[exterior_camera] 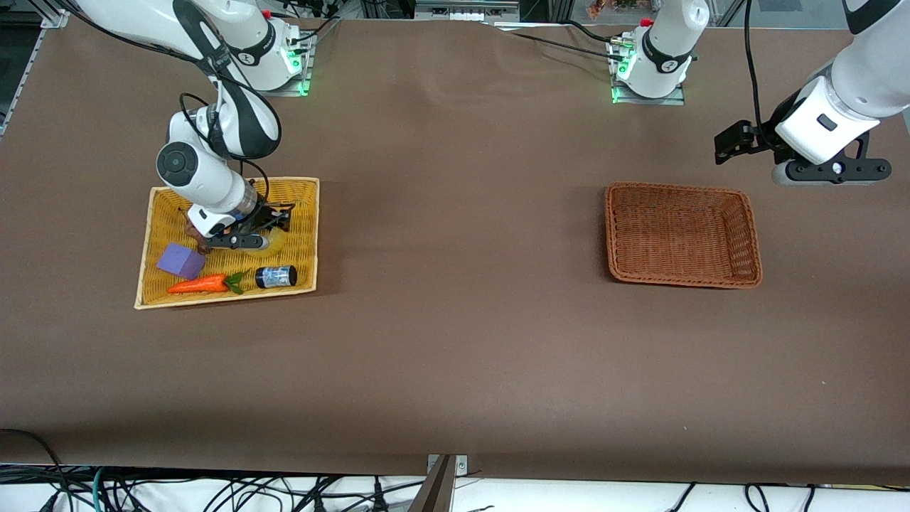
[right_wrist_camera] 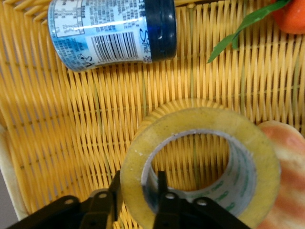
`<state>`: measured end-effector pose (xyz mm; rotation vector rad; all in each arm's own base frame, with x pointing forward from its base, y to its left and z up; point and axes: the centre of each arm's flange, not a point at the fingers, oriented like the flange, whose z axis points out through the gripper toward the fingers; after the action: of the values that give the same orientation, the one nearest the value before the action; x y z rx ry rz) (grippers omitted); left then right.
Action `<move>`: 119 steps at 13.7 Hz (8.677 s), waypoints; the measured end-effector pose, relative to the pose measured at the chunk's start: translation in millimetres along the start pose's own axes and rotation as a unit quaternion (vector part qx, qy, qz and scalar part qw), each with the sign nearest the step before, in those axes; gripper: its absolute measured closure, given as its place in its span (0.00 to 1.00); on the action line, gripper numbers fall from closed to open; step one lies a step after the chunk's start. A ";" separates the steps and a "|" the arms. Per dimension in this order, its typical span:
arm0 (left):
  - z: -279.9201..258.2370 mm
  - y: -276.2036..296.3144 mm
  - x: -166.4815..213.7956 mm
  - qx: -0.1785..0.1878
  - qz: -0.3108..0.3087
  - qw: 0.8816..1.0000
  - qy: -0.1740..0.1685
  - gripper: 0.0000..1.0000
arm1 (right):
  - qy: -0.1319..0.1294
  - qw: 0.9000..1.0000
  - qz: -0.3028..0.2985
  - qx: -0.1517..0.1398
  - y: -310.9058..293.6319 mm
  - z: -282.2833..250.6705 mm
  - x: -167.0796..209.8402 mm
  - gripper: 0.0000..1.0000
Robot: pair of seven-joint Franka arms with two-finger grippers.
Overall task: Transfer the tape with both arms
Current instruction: 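Close the right gripper on the tape roll's rim, then lift the tape roll and carry it toward the brown basket, then set the tape on the table while the left gripper reaches toward it, then grasp the tape with the left gripper while the right gripper withdraws, then lower the tape into the brown basket with the left gripper, then open the left gripper and release the tape in the basket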
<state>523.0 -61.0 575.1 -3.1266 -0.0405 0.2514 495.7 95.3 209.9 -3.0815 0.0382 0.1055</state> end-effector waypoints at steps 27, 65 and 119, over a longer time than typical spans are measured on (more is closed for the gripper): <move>3.3 -11.8 3.4 -0.001 -0.011 1.000 -0.005 0.00 | -0.014 0.999 0.051 0.002 -430.4 -71.8 -40.5 0.78; 333.0 350.5 -2.6 -0.121 -0.096 0.988 -0.010 0.00 | -0.010 0.998 -0.024 -0.052 27.4 -344.8 113.5 0.00; 178.5 -55.9 27.9 -0.016 0.144 0.989 0.025 0.00 | 0.003 0.999 0.018 -0.040 121.2 -389.7 61.5 0.00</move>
<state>520.6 -3.9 394.8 -3.1588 0.4127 0.1731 580.2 -50.0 586.9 -3.1616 0.0910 0.1030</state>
